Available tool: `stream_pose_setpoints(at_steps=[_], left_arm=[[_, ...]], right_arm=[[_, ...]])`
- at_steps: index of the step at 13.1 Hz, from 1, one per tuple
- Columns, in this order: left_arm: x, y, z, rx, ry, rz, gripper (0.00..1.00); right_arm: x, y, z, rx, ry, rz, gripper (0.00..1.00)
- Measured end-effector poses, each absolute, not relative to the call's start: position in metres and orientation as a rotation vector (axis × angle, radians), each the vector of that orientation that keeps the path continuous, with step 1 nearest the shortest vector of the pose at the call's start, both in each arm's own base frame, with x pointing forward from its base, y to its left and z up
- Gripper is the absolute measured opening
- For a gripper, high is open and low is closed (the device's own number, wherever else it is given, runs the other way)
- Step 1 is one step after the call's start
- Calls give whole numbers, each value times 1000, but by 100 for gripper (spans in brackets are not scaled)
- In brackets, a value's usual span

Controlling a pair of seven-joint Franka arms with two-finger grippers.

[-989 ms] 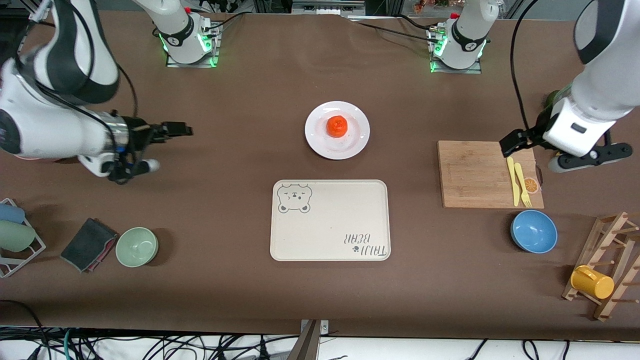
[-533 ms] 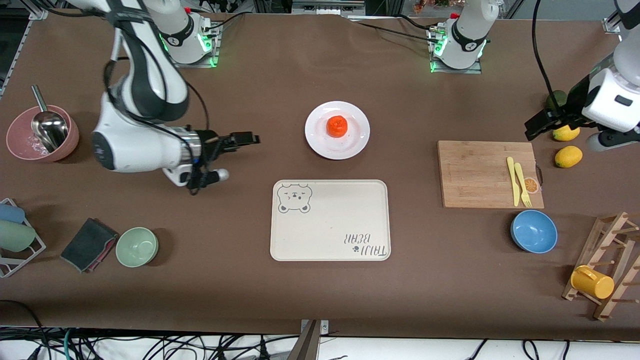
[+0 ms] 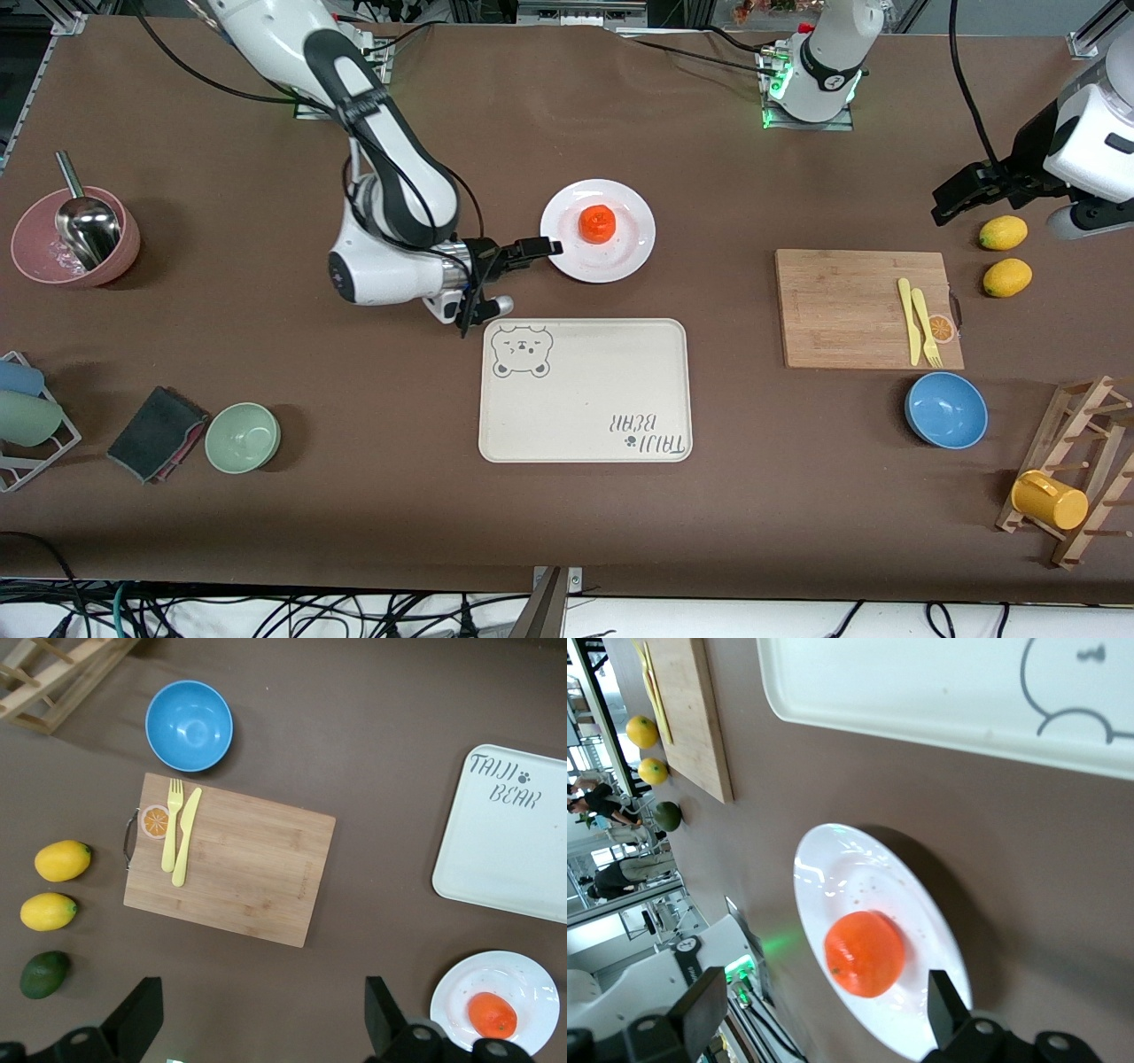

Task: Place orange and plate with both arms
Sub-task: 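Reach the right gripper to the plate rim while the left gripper withdraws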

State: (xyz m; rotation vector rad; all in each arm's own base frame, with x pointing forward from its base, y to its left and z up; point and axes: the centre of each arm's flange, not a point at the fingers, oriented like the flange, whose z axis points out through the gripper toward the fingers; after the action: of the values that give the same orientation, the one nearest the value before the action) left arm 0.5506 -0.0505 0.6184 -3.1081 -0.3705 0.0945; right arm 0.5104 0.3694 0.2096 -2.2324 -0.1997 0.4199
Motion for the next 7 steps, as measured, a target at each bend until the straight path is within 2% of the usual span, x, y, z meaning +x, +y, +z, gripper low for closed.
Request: stream_pose_setpoints(at_steps=[7], left_arm=[[573, -58, 577, -3110, -348, 181, 100]], right_arm=[[469, 339, 156, -2223, -291, 424, 100]])
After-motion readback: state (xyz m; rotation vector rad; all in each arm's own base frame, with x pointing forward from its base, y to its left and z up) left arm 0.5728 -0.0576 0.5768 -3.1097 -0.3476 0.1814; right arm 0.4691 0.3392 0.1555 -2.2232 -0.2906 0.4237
